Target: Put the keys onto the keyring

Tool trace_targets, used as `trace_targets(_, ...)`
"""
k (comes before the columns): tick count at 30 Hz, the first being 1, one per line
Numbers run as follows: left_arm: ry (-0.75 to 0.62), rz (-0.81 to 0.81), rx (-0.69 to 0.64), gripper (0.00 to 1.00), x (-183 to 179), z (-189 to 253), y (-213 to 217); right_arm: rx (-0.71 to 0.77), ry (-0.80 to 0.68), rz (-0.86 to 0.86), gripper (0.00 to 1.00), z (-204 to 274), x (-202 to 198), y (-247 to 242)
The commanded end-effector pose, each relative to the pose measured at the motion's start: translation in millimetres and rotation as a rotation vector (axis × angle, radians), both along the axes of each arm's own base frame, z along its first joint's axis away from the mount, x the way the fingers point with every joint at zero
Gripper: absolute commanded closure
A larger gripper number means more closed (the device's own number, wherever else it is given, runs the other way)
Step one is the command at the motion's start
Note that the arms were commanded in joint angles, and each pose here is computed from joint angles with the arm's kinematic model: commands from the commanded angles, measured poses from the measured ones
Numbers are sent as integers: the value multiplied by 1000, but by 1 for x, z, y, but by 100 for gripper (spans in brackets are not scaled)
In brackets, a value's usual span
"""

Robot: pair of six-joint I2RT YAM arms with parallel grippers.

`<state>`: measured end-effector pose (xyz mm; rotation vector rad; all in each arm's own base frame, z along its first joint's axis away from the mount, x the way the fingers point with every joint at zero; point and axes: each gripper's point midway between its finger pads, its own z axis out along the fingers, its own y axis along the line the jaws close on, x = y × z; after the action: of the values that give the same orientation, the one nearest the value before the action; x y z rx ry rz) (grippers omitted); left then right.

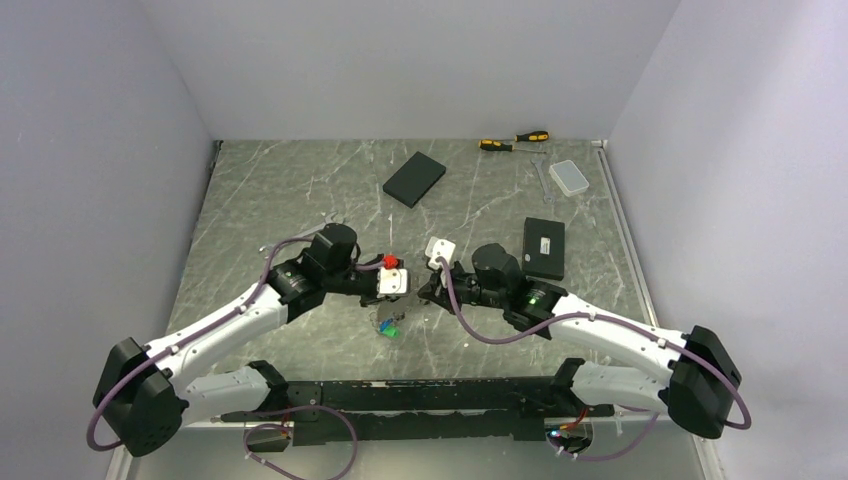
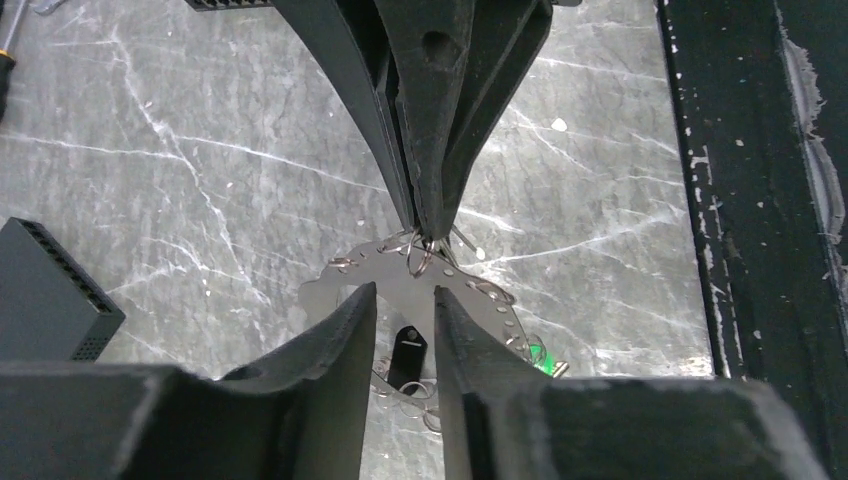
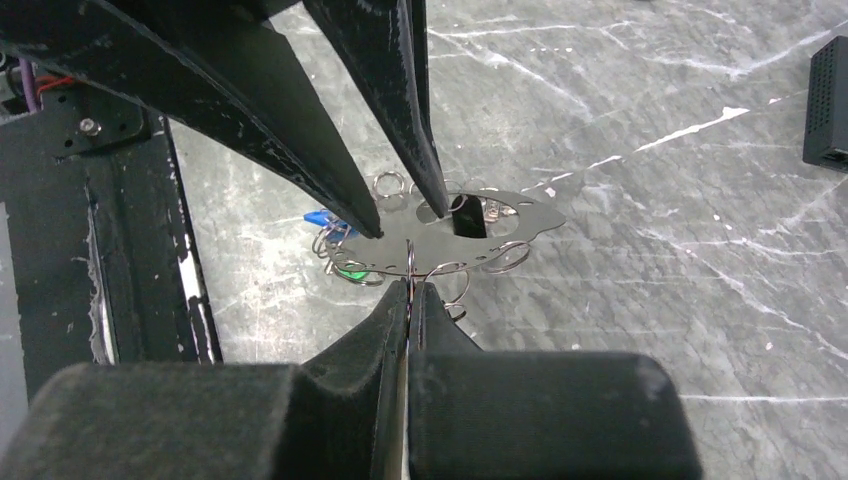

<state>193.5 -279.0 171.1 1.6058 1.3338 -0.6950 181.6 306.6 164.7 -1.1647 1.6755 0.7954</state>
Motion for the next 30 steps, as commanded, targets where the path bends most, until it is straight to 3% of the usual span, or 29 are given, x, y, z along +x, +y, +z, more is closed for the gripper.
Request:
trace_targets(1,-37,-72,-38,64,-8,25,-3,39,-80,65,100,31,-4,5)
trace_targets(8,2,-137,-53,60,-14,27,-12,19,-78,98,100,33,-11,7)
trace_targets(22,74,-186,-56,69,-17,18,-23,32,-98,92,100,39,-11,8)
trace_targets(29,112,-202,-60,82,-19,13,-27,53,-103,95,100,42,-13,8)
trace_targets(30,113,-205,-63,87,-19,13,-28,53,-101,96,100,42,-13,8)
